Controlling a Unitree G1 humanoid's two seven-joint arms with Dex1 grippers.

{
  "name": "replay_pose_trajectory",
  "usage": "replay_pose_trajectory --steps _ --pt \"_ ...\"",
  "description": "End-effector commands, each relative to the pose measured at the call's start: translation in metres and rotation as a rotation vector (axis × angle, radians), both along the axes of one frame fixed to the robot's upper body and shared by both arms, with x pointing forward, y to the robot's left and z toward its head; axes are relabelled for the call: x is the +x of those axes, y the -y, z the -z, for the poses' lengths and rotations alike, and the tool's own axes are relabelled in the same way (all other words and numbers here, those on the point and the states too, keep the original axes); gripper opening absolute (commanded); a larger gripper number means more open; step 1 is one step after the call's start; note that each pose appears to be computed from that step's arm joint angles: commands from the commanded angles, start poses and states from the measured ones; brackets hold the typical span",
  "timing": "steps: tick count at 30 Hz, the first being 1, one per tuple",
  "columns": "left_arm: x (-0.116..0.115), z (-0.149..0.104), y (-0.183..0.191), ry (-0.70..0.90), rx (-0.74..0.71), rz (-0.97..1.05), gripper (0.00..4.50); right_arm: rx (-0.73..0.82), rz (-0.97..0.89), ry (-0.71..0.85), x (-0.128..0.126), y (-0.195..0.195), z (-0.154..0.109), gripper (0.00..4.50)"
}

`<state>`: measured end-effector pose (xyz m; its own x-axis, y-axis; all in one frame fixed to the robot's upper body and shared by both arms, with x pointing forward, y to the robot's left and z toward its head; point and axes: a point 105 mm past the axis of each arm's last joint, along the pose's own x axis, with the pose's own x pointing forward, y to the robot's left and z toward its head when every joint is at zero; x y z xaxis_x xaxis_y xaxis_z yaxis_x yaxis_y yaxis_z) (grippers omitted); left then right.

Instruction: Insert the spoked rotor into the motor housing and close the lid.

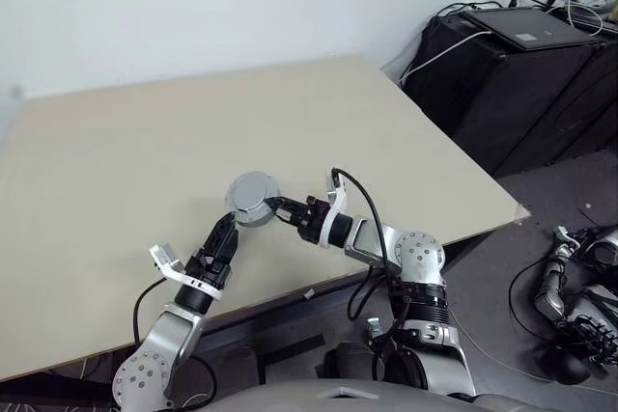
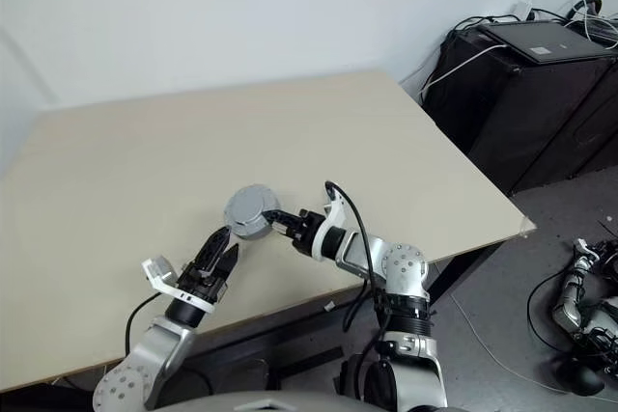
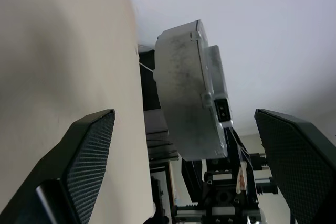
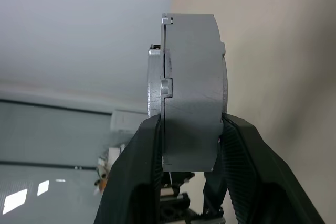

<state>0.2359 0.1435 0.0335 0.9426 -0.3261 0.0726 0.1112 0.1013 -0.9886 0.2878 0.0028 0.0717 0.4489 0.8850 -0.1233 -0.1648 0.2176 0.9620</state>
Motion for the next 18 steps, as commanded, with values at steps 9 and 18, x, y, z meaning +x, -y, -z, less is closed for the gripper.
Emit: replay_pose_trajectory --steps 9,18 --pt "0.014 -0.014 0.009 0.076 -0.138 -0.055 4.50 0.147 -0.162 -0.022 -0.041 -0.032 -0.011 1.29" --pt "0.009 -0.012 0.016 0.058 -0.151 -0.021 4.50 0.142 -0.178 -0.028 -0.043 -0.032 -0.009 1.29"
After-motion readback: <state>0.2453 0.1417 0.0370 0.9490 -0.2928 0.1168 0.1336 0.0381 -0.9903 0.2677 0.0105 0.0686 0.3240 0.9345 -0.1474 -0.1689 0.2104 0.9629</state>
